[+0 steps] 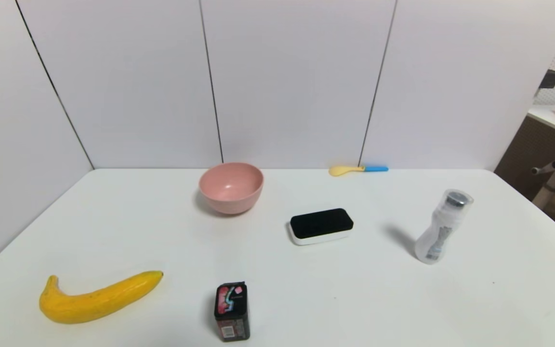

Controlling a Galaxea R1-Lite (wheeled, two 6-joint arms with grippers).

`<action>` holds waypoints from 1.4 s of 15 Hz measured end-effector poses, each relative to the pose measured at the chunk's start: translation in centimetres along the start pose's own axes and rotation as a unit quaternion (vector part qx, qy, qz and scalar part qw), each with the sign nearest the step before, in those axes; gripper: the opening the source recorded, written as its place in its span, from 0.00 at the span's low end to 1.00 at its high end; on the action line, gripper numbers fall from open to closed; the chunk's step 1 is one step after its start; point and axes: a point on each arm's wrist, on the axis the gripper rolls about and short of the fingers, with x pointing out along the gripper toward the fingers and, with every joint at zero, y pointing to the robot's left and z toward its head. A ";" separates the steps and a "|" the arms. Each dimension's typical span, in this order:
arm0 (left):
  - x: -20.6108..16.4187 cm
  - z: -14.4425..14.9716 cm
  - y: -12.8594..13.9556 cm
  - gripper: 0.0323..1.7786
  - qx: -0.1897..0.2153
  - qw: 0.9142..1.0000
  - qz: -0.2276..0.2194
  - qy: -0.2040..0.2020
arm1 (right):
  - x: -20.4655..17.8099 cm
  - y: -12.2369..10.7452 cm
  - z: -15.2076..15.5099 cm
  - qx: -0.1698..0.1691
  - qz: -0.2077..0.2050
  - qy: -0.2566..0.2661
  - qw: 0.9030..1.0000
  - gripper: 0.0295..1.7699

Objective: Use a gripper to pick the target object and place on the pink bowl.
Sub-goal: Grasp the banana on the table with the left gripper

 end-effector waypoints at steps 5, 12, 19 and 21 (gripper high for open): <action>0.0 0.0 0.0 0.95 0.000 1.000 0.000 0.000 | 0.0 0.0 0.0 0.000 0.000 0.000 1.000 0.97; 0.0 0.0 0.0 0.95 0.000 1.000 0.000 0.000 | 0.0 0.0 0.0 0.000 0.000 0.000 1.000 0.97; 0.0 0.1 0.0 0.95 -0.026 1.000 0.003 0.000 | 0.0 0.0 0.0 0.000 0.000 0.000 1.000 0.97; -0.1 1.3 0.0 0.95 -0.025 1.000 0.001 -0.005 | 0.0 0.0 0.0 0.000 0.000 0.000 1.000 0.97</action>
